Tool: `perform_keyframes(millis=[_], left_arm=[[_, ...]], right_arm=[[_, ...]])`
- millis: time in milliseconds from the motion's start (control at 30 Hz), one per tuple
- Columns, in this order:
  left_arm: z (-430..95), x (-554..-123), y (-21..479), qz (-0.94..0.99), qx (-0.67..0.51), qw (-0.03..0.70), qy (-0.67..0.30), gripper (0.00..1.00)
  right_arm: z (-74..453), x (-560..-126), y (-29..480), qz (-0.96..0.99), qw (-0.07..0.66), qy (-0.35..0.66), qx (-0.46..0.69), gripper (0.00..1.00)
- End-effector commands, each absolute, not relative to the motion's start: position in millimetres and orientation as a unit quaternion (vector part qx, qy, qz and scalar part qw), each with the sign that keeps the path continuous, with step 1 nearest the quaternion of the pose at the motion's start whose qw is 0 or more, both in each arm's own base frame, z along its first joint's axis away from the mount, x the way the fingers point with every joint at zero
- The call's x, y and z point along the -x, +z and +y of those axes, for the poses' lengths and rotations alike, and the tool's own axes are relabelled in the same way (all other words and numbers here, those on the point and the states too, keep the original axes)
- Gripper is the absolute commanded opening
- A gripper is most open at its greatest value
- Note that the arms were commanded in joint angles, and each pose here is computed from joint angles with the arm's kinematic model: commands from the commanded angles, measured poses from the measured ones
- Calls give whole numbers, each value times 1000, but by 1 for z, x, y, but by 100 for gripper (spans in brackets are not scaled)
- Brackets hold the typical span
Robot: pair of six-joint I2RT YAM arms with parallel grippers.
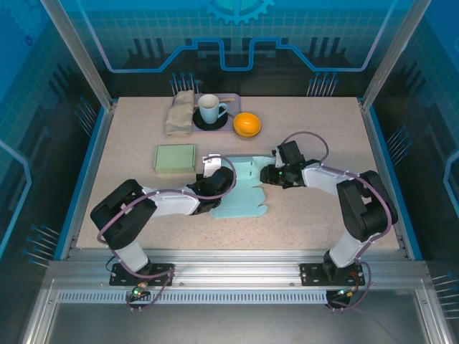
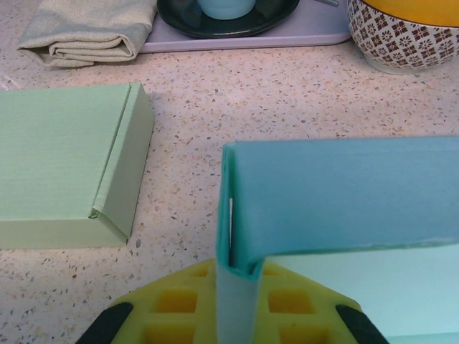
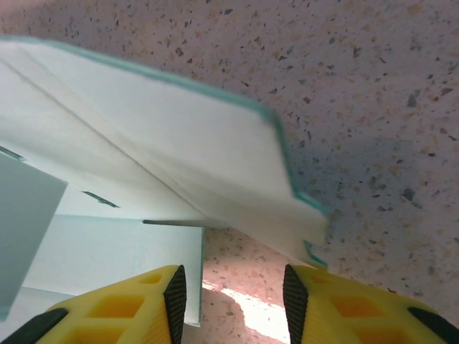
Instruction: Fold the paper box
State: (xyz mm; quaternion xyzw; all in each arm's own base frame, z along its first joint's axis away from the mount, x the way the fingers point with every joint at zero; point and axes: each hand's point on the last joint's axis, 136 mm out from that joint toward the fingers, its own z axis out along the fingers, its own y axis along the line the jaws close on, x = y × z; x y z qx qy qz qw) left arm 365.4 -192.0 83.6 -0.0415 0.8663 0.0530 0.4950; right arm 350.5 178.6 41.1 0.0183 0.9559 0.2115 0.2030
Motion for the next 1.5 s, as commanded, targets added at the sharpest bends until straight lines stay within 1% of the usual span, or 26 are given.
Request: perform_keyframes(millis=[0, 100, 300, 433, 567, 800, 933, 1133, 1300, 1467], left_arm=[[-201, -371, 92, 863, 53, 500, 42, 0], [-201, -372, 91, 863, 54, 500, 44, 0], [-203, -373, 90, 865, 54, 497, 44, 0], [-204, -374, 90, 866, 55, 495, 46, 0], [-204, -374, 90, 866, 54, 495, 45, 0], [-204, -373, 90, 866, 54, 495, 45, 0], [-205, -374, 90, 866, 52, 495, 43, 0], [-204, -373, 89, 866, 51, 496, 42, 0], [-206, -373, 90, 866, 50, 496, 40, 0], [-207, -374, 89, 867, 48, 495, 40, 0]], right_arm=[[171, -346, 53, 950, 217, 220, -47, 45], [169, -340, 70, 948, 221, 223, -47, 45], [187, -333, 96, 939, 232, 252, -33, 45], [199, -333, 107, 940, 263, 217, 3, 44], [203, -332, 93, 952, 243, 187, 19, 42], [201, -337, 73, 957, 227, 179, 30, 41], [204, -345, 65, 953, 232, 190, 38, 42], [190, -353, 52, 959, 217, 185, 6, 47], [197, -352, 45, 955, 203, 218, -4, 47], [211, -353, 53, 944, 204, 258, -5, 47]])
